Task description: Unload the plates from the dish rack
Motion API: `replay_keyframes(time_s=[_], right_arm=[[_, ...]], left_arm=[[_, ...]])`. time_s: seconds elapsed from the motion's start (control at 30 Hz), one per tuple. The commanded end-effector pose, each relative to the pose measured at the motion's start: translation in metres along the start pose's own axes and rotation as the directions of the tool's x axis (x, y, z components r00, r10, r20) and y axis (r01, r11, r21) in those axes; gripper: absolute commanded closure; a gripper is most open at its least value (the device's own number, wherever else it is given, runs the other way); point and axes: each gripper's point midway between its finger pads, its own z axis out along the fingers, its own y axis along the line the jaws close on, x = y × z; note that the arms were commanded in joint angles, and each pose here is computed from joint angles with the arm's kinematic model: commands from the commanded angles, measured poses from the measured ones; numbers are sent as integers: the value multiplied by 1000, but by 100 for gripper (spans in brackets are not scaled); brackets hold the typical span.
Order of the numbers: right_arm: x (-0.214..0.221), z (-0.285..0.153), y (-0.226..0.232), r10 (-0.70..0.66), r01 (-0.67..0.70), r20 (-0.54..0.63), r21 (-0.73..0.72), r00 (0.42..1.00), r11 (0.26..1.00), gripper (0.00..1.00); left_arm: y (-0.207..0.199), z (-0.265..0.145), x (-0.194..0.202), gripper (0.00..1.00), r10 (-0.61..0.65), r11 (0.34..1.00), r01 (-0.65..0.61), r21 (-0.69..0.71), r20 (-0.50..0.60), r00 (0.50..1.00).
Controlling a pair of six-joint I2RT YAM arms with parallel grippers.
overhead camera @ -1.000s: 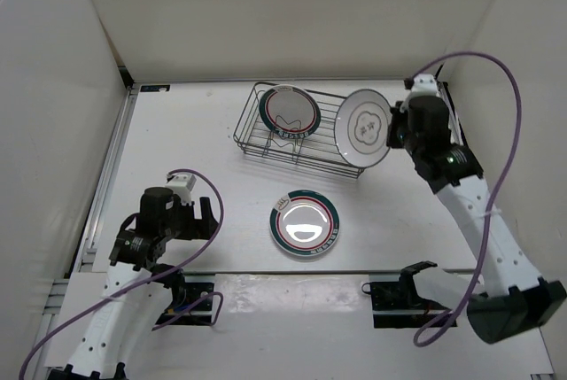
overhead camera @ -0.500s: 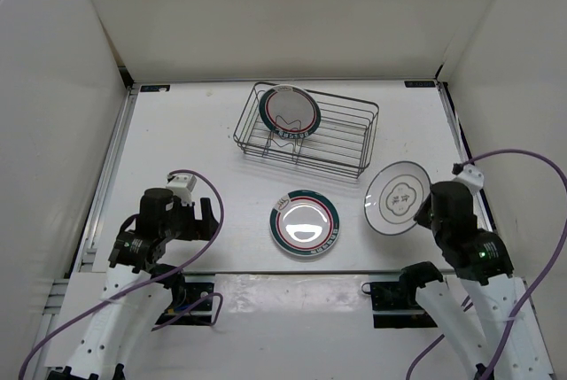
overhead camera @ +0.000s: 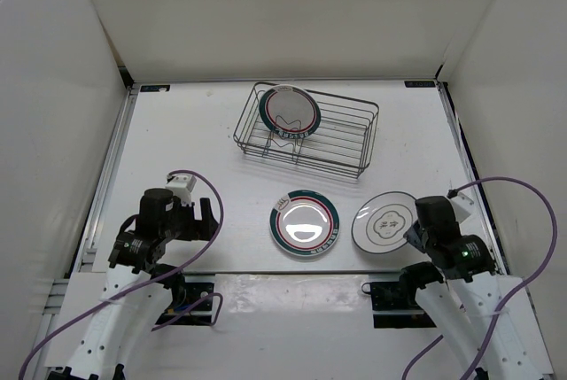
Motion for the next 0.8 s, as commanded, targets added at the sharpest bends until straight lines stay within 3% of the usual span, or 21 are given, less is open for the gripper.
replay_keyframes(time_s=[0.0, 0.13, 0.27, 0.3, 0.5, 0.77], right_arm=[[19, 8, 1, 134, -130, -80, 52, 988, 990, 100], [37, 12, -17, 176, -160, -112, 142, 978, 977, 100], [41, 13, -23, 247, -238, -71, 121, 966, 964, 100], [42, 13, -23, 265, -258, -62, 106, 962, 960, 94], [56, 24, -34, 343, -336, -43, 122, 938, 934, 94], [57, 24, -38, 334, -323, -44, 159, 942, 933, 98]], left_arm=[[1, -1, 1, 0, 4, 1000, -4, -10, 0, 1000], [2, 0, 1, 0, 0, 1000, 0, -12, -6, 1000], [2, 1, 1, 0, -1, 1000, 1, -14, -8, 1000], [2, 1, 2, 0, -2, 1000, 1, -13, -10, 1000], [2, 1, 2, 0, -1, 1000, 1, -14, -15, 1000], [2, 1, 1, 0, -1, 1000, 1, -14, -12, 1000]])
